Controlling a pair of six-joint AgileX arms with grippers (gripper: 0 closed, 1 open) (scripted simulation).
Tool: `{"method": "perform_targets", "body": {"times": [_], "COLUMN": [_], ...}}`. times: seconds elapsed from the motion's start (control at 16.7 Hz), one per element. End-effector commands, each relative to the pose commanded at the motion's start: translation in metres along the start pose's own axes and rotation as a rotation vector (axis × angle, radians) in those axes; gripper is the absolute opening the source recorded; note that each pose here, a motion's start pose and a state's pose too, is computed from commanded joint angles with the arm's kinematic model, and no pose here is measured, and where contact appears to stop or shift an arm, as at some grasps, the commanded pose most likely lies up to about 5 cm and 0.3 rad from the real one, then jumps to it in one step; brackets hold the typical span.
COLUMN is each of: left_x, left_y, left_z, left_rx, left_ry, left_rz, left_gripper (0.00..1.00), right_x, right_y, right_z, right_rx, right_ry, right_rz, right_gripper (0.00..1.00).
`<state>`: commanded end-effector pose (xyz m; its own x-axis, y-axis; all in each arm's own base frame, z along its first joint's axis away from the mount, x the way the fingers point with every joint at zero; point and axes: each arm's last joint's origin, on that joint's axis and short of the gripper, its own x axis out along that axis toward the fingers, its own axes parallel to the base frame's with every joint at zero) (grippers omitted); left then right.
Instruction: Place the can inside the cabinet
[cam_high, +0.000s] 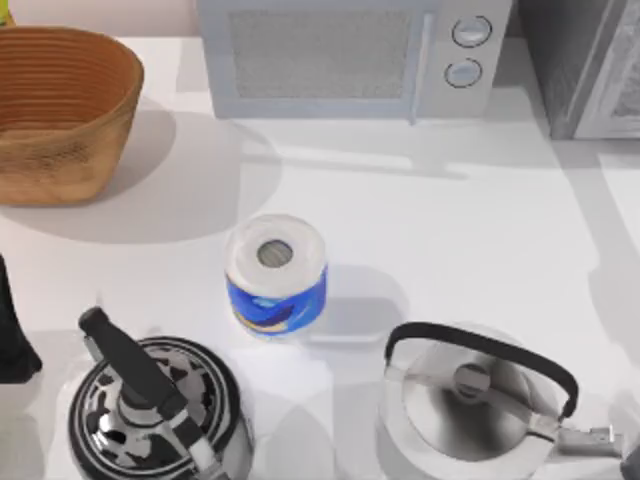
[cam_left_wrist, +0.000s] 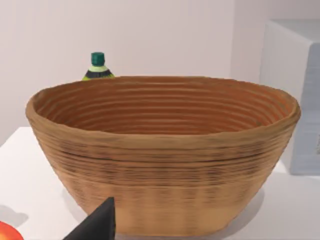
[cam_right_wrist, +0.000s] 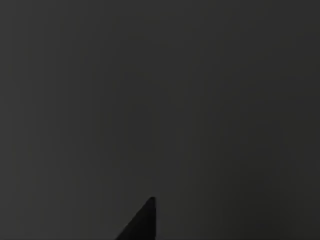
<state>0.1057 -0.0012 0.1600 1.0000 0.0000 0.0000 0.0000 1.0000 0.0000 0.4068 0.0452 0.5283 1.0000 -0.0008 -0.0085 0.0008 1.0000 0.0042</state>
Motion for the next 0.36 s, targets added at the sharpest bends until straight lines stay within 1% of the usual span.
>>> {"method": "perform_targets", "body": {"times": [0.06, 0.36], "left_x": [0.0, 0.0], "left_y": [0.0, 0.0], "left_z": [0.0, 0.0], "left_rx": [0.0, 0.0], "left_ry": [0.0, 0.0], "left_rz": [0.0, 0.0], "left_gripper": [1.0, 1.0], "right_x": [0.0, 0.0], "right_y": [0.0, 0.0], "right_z": [0.0, 0.0], "right_rx": [0.0, 0.0], "right_ry": [0.0, 0.0], "right_rz": [0.0, 0.0], "right_gripper": [1.0, 1.0]}}
